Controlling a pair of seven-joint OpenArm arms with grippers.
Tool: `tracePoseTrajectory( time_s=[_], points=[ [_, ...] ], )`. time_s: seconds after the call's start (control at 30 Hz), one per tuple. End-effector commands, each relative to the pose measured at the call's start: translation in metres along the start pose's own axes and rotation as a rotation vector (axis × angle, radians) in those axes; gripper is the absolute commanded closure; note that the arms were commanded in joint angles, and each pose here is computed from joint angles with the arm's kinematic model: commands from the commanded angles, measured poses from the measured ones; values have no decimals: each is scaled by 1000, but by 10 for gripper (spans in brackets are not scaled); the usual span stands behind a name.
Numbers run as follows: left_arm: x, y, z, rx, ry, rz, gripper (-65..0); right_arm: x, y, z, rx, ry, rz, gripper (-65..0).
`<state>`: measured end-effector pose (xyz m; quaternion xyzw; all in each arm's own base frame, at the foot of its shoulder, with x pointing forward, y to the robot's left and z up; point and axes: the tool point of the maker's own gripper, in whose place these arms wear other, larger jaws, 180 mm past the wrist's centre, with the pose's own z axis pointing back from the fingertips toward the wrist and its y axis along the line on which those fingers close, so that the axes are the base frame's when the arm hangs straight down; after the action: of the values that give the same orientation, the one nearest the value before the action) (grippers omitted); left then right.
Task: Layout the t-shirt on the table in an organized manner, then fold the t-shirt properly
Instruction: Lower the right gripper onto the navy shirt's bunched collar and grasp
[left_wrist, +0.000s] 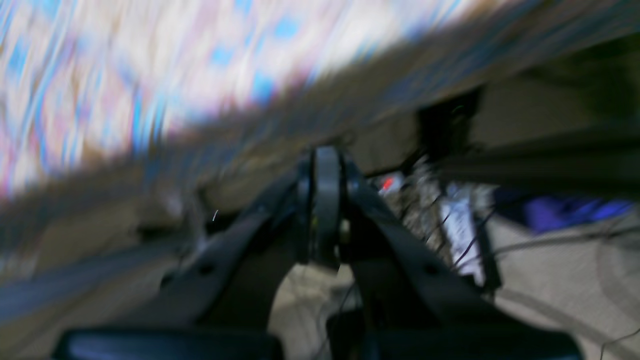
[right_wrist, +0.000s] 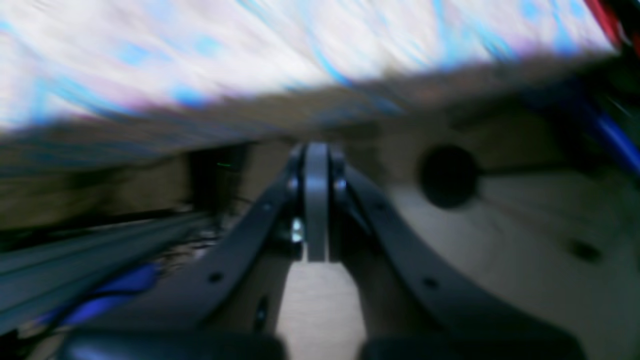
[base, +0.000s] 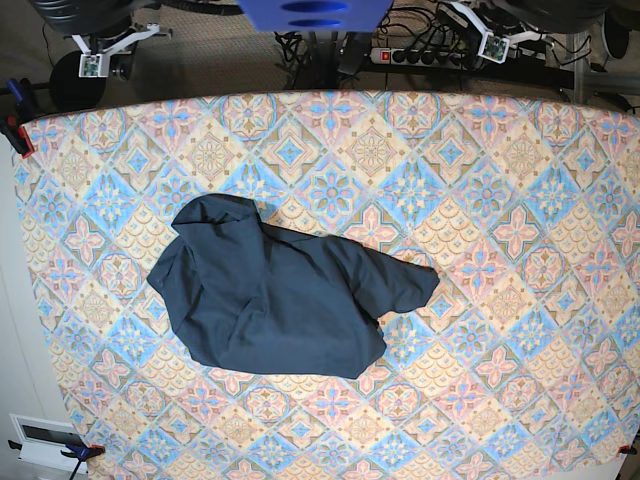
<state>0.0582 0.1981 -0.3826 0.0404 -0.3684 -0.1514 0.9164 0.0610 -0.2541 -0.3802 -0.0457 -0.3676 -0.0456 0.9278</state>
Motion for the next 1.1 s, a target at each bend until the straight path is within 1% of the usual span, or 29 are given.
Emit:
tracePoseTrajectory(
  time_s=[0.0, 0.1, 0.2, 0.27, 0.4, 0.5, 0.63, 0.73, 0.87, 0.9, 1.07],
  points=[
    [6, 5, 1, 14, -15, -7, -2, -2, -5, 4, -13, 18, 11, 0],
    [24, 9, -8, 27, -68, -8, -2, -5, -1, 3, -4, 54, 12, 0],
    [39, 14, -16, 43, -113, -4, -2, 22, 5, -13, 8, -20, 5, 0],
    [49, 16, -22, 53, -144, 7, -2, 33, 13, -23, 26, -40, -2, 0],
    [69, 20, -34, 54, -200, 146, -3, 51, 36, -42, 81, -54, -14, 0],
    [84, 22, -50, 24, -181, 265, -26, 67, 58, -55, 137, -73, -17, 0],
    [100, 15, -67, -58, -120, 400, -59, 86, 90, -66, 219, -100, -13, 0],
    [114, 13, -73, -93, -141, 453, -60, 104, 114, -74, 278, -124, -3, 0],
    [126, 13, -75, -113, -171, 484, -62, 125, 138, -82, 335, -143, 19, -4],
    [128, 13, -76, -119, -176, 492, -64, 131, 141, -84, 343, -153, 23, -14],
    [131, 11, -75, -141, -181, 526, -65, 149, 144, -90, 348, -181, 29, -125]
  ],
)
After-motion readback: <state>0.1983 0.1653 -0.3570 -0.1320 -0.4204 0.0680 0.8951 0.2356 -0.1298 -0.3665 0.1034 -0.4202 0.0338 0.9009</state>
